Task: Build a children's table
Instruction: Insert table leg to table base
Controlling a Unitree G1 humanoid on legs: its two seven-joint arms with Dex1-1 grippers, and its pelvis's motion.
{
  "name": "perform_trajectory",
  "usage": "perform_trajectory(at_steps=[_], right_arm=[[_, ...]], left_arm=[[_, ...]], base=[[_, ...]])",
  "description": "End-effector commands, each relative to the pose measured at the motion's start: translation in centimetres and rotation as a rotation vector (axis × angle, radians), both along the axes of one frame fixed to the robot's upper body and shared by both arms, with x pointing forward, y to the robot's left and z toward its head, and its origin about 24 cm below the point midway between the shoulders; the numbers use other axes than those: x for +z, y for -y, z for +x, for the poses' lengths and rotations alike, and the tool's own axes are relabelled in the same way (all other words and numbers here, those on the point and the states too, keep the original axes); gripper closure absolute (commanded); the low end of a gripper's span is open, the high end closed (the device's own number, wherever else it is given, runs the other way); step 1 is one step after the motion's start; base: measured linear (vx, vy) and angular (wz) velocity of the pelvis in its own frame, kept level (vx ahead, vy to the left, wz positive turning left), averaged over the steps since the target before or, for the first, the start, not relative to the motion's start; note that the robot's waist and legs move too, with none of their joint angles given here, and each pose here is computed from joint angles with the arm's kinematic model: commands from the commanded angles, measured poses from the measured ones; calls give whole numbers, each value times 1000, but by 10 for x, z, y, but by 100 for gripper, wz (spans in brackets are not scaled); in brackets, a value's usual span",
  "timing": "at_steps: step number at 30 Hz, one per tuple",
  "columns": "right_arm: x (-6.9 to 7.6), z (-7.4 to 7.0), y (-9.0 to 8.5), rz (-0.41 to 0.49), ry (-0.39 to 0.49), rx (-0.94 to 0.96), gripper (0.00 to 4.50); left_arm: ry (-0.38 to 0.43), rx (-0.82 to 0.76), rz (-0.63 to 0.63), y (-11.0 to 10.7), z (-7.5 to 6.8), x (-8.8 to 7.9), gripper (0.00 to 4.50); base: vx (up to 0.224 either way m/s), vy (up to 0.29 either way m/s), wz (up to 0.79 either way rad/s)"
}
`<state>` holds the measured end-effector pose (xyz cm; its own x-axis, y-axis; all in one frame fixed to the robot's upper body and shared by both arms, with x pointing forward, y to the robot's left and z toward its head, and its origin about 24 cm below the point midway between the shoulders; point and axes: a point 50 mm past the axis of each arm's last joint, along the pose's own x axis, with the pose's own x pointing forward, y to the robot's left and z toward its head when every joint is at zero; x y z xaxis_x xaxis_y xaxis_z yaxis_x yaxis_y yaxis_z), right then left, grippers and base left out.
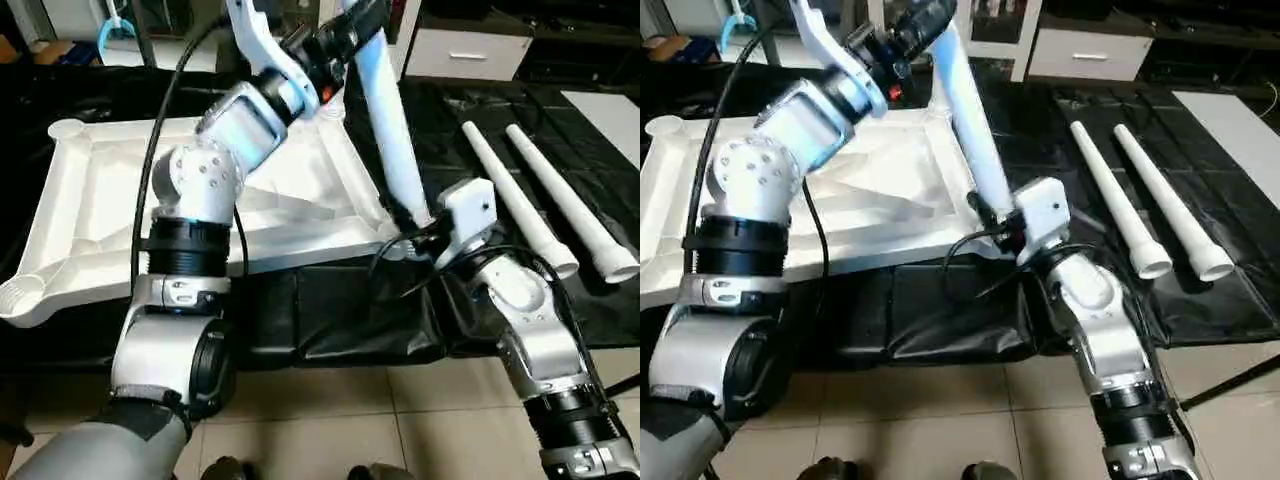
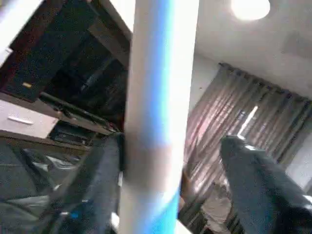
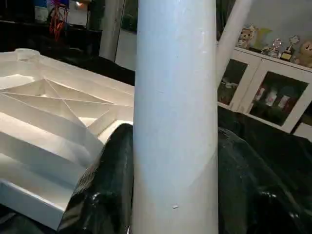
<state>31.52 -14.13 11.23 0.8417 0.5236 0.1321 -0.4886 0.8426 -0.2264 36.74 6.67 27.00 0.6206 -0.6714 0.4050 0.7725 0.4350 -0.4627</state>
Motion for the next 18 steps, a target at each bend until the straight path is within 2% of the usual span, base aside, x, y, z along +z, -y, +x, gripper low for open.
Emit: perform_trajectory(at_steps=[1,3,9,12,15,18], right_arm=[[-7,0,2,-101,-20,-6,266],[-7,0,3,-126,-16,-4,266],[-9,2,3,-173,-10,-11,266],[-11,3,6,-187,-19,-29,266],[-11,5,8,-199,-21,-43,266],[-11,5,9,-201,-20,-48,266]], left_arm=[[111,-127,-12,16,-20,32,83],[124,-173,-33,18,-25,39,50],[145,-267,-111,21,-40,56,1],[153,-397,-252,20,-52,73,0],[163,-490,-290,15,-61,77,0],[170,-509,-282,12,-63,76,0]], base=[[0,0,0],[0,0,0],[0,0,0],[0,0,0],[0,0,0],[0,0,0]])
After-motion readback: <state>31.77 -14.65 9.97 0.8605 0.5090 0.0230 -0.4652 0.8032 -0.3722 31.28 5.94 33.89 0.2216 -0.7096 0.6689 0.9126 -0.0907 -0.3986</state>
